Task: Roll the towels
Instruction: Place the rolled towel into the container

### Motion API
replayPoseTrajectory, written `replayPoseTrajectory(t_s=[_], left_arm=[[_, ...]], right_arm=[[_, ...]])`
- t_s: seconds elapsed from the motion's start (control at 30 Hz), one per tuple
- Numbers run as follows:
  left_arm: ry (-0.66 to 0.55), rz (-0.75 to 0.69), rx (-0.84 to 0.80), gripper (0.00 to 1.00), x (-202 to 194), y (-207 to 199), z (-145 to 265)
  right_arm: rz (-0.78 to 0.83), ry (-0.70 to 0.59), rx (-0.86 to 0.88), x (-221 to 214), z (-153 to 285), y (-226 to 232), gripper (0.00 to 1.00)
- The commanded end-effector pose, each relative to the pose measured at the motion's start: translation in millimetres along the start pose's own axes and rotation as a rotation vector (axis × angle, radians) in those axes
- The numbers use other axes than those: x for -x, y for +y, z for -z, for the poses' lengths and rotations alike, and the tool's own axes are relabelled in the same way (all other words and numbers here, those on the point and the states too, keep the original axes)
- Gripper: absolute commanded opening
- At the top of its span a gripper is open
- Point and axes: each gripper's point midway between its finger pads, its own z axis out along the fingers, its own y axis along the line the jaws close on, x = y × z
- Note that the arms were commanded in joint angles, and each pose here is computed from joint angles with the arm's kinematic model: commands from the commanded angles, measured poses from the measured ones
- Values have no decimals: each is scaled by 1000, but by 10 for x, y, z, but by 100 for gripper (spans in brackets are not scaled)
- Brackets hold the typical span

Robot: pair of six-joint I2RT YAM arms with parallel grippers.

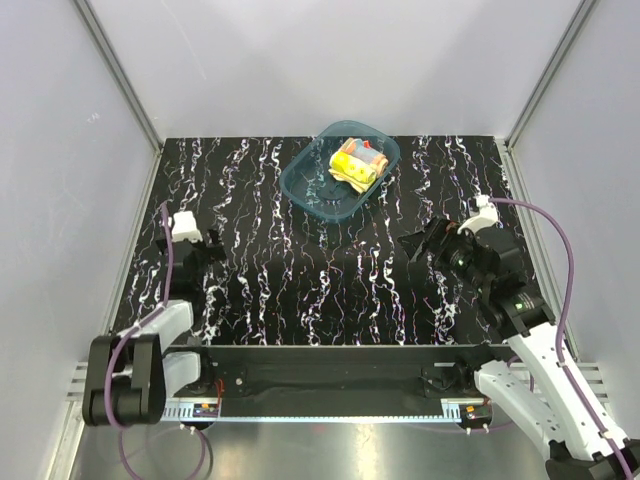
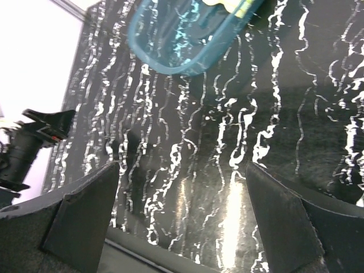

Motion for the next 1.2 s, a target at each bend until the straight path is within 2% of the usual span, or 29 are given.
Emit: replayPoseTrajectory(t_s=[0.0,0.13,0.17,0.23,0.27,0.33,0.37,0.43,0.47,0.73,0.83,1.0,1.1,1.17], left_arm=[[-178,44,-77,99,439,-123,-110],[-195,18,-87,99,459,-130,-121],[-260,8,-109,99,474,-156,-57],[-277,-8,-120,99,338,-165,-52],[-320,1,-114,99,413,-153,-33],[-310,3,-105,99,380,-141,-45],[-249,1,-102,99,259,-140,-80],[-246,-7,-107,99,323,-159,-158],[-201,-11,-102,99,253,-154,-202],[-213,-13,-81,99,302,-176,-207],[-215,-13,-80,99,309,-180,-208],[-215,-12,-77,99,311,-170,-213],[-215,-12,-78,99,309,-174,-209],[-216,-12,-77,99,316,-170,-211]], right_arm=[[48,-45,-29,158,-22,-21,100],[41,-15,-10,84,-115,-13,100],[32,-6,-9,64,-149,-15,99],[16,5,-17,24,-190,-42,100],[9,3,-14,24,-217,-38,100],[13,-3,-20,14,-246,-69,100],[25,-35,-16,70,-265,-68,100],[55,-49,-37,27,-310,-168,100],[66,-93,-30,102,-324,-161,100],[272,-149,-16,63,-522,-318,100],[265,-211,-139,169,-603,-551,100],[415,-225,-192,130,-774,-782,100],[436,-286,-272,188,-784,-1016,100],[405,-387,-351,381,-713,-1235,100]])
